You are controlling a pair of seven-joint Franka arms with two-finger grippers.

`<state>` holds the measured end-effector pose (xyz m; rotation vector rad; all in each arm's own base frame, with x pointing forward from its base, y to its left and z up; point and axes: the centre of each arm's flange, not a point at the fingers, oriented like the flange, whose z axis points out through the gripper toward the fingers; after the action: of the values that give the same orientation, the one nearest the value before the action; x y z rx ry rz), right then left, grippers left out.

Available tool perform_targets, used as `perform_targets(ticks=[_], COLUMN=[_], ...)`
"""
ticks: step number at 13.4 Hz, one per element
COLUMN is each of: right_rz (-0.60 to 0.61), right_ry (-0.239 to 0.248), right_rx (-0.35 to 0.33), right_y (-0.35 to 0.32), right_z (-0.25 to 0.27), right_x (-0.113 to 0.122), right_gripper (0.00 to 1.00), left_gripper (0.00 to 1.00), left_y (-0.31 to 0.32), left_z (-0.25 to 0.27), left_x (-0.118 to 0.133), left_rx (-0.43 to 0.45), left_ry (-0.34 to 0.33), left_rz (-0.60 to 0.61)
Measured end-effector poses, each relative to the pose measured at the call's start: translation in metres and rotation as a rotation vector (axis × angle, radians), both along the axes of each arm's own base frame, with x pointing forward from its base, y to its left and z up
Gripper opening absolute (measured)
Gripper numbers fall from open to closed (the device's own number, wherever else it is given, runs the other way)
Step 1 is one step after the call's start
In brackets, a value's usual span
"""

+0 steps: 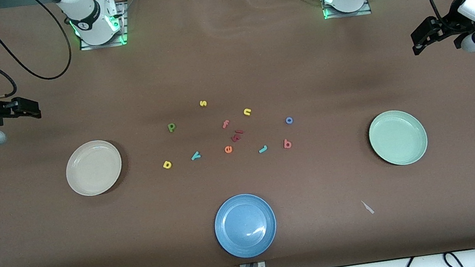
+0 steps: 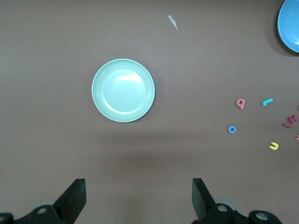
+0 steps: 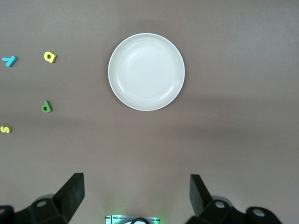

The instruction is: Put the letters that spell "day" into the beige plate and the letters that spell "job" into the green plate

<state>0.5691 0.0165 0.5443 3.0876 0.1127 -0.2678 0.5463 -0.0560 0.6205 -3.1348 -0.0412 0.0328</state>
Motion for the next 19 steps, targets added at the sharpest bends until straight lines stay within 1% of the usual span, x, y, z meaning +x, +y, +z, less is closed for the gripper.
perform_targets(ticks=[12,15,17,19], right_rz=[0.000,0.000,0.002,0.032], right_ry=[0.002,0.010,0.010,0.013], right_rx=[0.000,0.000,0.032,0.054], right_y=[0.000,0.000,0.005,0.018], right_z=[0.000,-0.001,-0.001,-0.001], right_x=[0.000,-0.001,-0.001,-0.002], right_gripper=[1.00,1.00,1.00,1.00], left_gripper=[1.00,1.00,1.00,1.00], left_y=[0.000,0.000,-0.001,-0.007], left_z=[0.000,-0.001,-0.003,-0.006], left_x=[0.000,0.000,0.000,0.000], left_rx=[0.000,0.000,0.001,0.002], left_ry=[0.000,0.001,0.013,0.026], left_rz=[0.000,0.000,-0.003,-0.015])
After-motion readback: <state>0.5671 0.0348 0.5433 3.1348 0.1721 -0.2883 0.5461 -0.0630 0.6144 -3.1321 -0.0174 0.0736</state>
